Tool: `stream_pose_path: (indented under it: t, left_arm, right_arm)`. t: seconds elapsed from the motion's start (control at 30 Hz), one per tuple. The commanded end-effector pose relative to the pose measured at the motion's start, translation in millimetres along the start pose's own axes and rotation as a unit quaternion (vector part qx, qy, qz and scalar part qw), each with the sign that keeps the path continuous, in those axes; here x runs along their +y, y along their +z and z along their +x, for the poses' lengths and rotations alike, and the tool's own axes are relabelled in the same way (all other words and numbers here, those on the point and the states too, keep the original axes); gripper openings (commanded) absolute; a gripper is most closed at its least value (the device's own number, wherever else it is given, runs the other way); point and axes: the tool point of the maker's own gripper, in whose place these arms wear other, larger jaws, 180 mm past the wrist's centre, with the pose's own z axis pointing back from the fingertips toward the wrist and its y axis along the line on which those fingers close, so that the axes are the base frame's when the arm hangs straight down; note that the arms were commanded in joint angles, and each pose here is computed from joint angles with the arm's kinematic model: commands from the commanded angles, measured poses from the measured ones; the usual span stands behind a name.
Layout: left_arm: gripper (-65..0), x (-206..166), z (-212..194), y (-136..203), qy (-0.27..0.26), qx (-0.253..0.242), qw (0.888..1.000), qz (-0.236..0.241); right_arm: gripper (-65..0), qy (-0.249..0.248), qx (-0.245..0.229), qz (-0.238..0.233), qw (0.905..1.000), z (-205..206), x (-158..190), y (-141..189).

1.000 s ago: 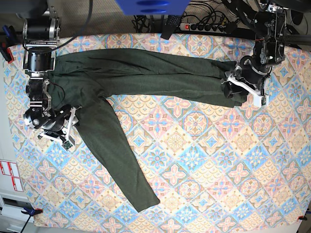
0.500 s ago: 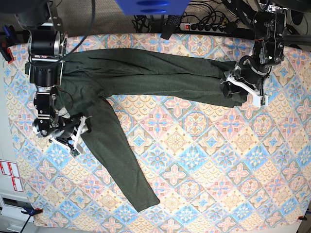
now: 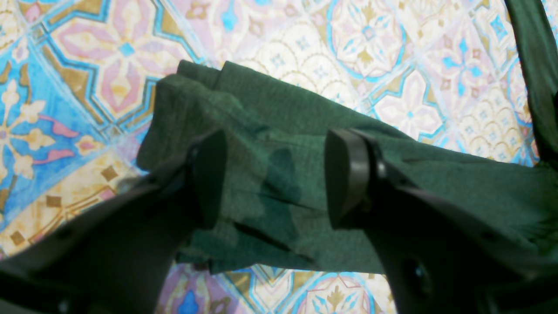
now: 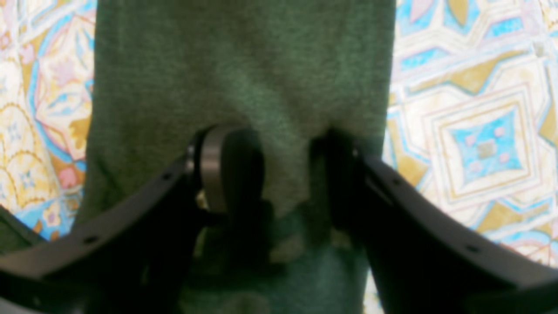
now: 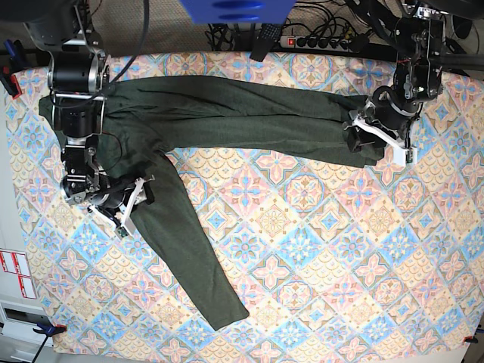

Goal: Fold the T-shirt properly

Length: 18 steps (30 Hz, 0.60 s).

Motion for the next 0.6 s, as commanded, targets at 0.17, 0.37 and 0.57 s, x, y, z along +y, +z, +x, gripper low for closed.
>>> stream_pose_path:
  t: [0.17, 0.37, 0.57]
  left_arm:
    - [-29.8, -2.2, 11.2, 2.4, -0.007, -0.017, 1.0, -0.005]
    - [-29.9, -1.1, 11.9, 2.7, -0.007, -0.018, 1.0, -0.004]
    - [-29.9, -0.5, 11.6, 2.9, -0.007, -0.018, 1.0, -0.003]
  right_arm:
    - [-35.1, 0.004, -0.02, -0.01, 0.9998, 17.4, -10.9, 7.1]
    - [-35.1, 0.004, -0.019, -0.012, 0.9997, 16.7, -13.1, 8.3]
    - [-35.1, -0.017, -0.061, -0.038, 0.9973, 37.3, -32.9, 24.7]
